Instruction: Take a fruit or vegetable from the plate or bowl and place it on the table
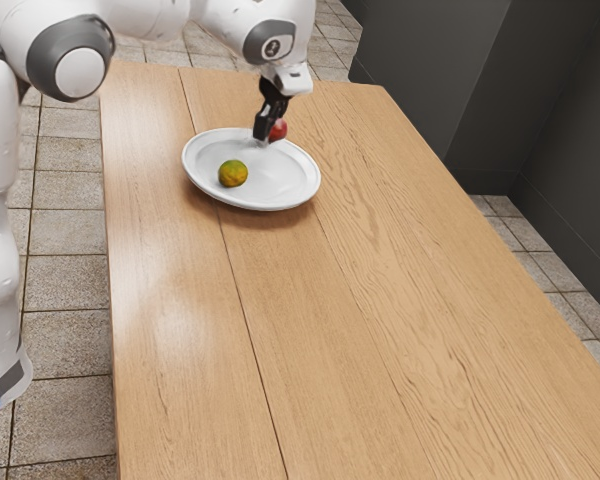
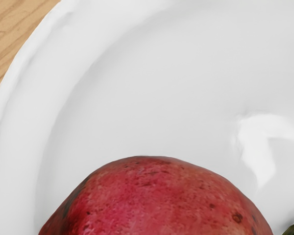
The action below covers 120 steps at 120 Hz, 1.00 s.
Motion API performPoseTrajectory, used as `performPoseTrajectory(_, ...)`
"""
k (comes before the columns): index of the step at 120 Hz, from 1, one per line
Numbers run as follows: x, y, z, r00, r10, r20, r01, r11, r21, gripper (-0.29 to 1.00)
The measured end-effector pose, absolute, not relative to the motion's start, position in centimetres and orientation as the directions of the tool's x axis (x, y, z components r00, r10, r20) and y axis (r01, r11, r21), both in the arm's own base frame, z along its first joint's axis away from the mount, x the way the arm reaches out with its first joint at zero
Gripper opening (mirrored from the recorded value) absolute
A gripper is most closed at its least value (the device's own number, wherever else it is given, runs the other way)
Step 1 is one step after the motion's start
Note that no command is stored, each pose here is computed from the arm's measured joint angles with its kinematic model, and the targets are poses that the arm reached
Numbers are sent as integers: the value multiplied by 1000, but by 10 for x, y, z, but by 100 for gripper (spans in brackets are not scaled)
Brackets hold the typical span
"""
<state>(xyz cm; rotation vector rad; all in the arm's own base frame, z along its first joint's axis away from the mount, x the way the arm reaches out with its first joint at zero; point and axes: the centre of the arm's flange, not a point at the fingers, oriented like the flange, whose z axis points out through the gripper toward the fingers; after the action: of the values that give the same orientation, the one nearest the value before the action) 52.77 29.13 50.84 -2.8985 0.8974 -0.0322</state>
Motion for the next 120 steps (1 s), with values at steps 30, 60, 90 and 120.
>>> performPoseTrajectory(30,560,189,569,728,-685,-28,-679,-716,-162,17)
performPoseTrajectory(60,579,27,591,560,-827,-51,-820,-544,-175,9)
performPoseTrajectory(90,570,-96,589,420,-906,-59,-898,-406,-167,12)
performPoseTrajectory(120,566,-111,588,431,-901,-59,-896,-419,-148,41)
